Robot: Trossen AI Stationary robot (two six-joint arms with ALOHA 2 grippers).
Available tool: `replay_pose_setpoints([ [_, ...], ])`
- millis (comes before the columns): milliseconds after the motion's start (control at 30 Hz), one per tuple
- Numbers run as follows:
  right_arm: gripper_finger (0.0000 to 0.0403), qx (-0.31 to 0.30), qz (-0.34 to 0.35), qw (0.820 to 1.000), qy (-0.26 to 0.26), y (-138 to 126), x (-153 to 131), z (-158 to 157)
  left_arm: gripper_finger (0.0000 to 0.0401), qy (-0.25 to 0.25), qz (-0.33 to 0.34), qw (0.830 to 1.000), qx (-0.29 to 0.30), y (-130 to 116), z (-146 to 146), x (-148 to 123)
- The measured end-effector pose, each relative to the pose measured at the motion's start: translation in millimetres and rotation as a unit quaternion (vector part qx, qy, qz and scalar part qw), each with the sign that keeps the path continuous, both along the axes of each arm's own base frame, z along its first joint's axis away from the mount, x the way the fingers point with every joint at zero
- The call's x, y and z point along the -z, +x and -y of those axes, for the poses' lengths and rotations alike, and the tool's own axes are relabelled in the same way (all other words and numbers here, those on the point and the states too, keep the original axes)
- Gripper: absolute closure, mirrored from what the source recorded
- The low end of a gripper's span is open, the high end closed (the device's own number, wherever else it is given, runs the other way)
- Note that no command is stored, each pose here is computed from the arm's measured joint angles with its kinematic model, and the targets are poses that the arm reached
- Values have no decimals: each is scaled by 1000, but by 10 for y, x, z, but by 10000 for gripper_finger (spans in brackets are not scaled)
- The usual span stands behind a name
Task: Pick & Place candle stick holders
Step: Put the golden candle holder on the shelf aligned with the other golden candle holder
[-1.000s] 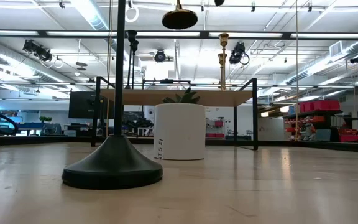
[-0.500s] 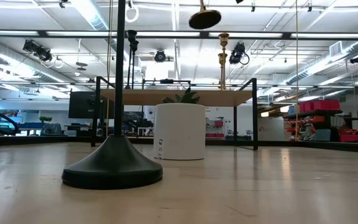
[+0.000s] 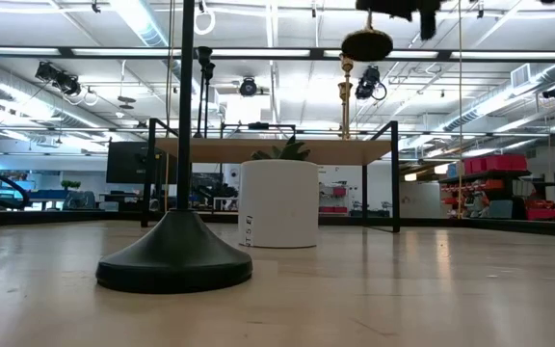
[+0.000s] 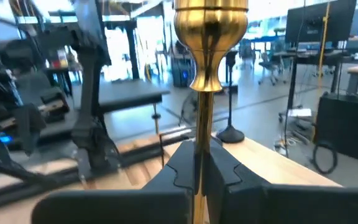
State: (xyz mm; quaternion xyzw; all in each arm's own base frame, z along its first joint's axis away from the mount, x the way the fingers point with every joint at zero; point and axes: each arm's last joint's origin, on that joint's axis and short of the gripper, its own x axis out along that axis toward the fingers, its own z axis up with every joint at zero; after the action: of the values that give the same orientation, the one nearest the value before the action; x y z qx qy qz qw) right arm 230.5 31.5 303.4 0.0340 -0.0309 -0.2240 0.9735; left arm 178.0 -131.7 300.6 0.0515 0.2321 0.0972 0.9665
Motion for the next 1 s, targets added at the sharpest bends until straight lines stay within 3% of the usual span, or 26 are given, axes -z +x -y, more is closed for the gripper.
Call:
replay_pose_setpoints([
  [133, 397, 33, 29, 999, 5, -79, 184, 74, 284, -5, 6, 1000, -12, 3, -3, 0],
  [400, 397, 88, 24, 996, 12, -77, 309, 308, 284, -8, 8, 1000, -16, 3, -5, -1],
  [1000, 397, 121, 3, 992, 20, 62, 477, 652, 284, -8, 8, 1000, -16, 3, -4, 0],
])
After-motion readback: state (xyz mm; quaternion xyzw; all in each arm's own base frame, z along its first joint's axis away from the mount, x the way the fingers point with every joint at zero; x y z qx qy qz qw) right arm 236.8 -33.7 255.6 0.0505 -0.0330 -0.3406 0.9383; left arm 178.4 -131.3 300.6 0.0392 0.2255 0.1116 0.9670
